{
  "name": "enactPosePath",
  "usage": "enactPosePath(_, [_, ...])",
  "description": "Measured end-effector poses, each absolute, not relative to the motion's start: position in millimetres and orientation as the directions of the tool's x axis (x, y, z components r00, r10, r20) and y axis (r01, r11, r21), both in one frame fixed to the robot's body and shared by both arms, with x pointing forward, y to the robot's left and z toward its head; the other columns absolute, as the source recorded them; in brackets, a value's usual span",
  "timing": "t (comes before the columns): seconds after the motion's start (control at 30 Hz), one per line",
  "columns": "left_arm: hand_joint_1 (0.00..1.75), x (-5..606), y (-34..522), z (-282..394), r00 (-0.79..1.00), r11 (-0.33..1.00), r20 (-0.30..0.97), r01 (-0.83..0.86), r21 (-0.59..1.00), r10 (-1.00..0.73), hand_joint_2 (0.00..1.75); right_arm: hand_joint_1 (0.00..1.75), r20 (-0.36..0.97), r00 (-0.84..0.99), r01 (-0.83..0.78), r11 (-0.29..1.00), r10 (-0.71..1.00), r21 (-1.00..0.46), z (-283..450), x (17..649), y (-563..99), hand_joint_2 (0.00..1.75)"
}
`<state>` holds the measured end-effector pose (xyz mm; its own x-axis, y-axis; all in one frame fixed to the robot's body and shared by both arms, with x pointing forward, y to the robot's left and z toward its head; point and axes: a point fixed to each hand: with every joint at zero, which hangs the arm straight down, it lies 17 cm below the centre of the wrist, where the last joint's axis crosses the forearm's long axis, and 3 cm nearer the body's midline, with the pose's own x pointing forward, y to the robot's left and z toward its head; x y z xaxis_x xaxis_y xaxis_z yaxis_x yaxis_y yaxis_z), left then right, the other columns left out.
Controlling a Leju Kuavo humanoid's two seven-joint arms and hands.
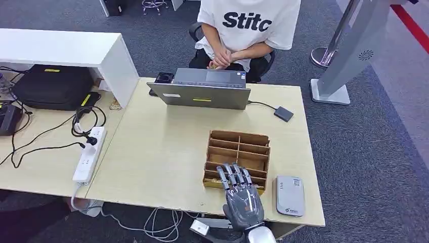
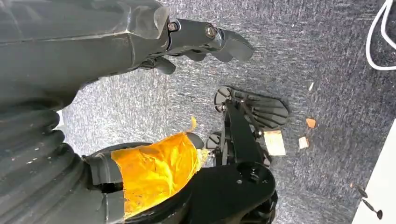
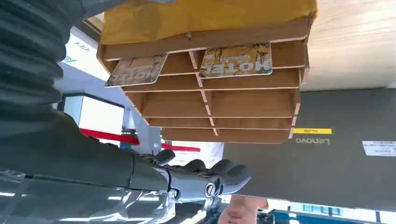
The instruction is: Pass the card to the sensor for recognition and then transmit it.
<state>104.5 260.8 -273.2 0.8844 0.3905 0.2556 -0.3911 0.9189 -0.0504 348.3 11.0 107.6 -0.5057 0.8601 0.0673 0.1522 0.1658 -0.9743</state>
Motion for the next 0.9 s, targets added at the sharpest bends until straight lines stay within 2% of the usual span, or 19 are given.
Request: enactPosePath(0.9, [0.00,105,261,-273,0.873,0.908,0.255,-0.417,-0.052,0.415,1.75,0.00,0.106,-0.428,0.118,0.171,0.897,-0.978,114,365,0,1.75])
